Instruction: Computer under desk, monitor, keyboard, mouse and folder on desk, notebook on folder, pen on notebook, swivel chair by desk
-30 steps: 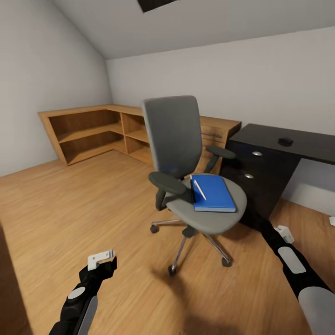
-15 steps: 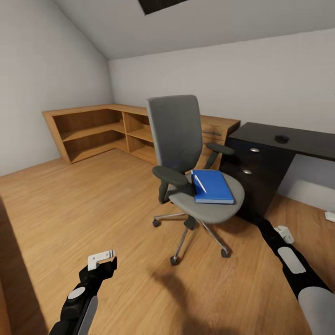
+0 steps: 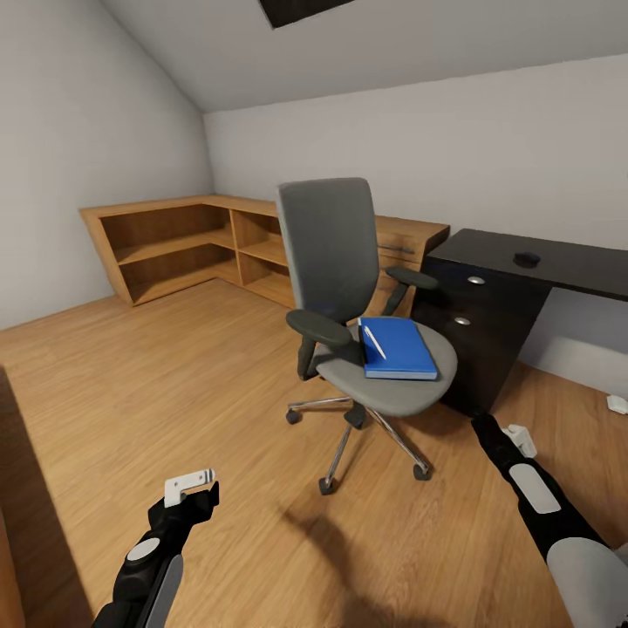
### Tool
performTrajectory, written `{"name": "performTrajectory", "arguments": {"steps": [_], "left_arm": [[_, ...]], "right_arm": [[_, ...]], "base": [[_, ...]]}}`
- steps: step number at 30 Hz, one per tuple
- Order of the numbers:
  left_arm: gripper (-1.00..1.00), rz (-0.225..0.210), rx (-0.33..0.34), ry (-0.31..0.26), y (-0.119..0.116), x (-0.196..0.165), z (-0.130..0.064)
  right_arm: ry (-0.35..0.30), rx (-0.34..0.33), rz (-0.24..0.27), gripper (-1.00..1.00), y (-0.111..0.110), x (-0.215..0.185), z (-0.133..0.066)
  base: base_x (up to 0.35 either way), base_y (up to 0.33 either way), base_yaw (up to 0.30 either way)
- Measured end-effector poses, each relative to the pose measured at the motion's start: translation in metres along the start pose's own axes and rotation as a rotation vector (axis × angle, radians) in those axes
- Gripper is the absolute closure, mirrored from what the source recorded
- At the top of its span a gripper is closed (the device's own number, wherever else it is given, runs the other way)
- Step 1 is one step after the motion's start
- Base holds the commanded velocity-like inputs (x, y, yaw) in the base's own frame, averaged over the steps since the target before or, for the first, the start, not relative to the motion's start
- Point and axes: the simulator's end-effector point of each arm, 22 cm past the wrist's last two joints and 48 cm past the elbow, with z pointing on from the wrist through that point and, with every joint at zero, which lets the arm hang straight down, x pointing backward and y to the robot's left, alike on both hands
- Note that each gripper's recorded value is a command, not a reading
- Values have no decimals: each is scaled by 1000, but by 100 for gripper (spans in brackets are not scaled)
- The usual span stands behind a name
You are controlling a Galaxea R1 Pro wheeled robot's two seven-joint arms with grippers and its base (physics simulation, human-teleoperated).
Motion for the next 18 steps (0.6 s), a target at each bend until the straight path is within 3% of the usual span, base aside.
{"name": "performTrajectory", "arguments": {"steps": [7,15,18], "left_arm": [[-100,0,0,-1,0,0,0],[-100,1,1,-5,-2,-1,-1],[-100,1,2,-5,-3,-1,-1]], "right_arm": [[40,-19,13,-100,3,13,0],[192,-67,54,-100,14,48,-5],[219,-85,63,-100,18,54,-7]], "base": [[-1,0,0],[0,0,0],[0,0,0]]}}
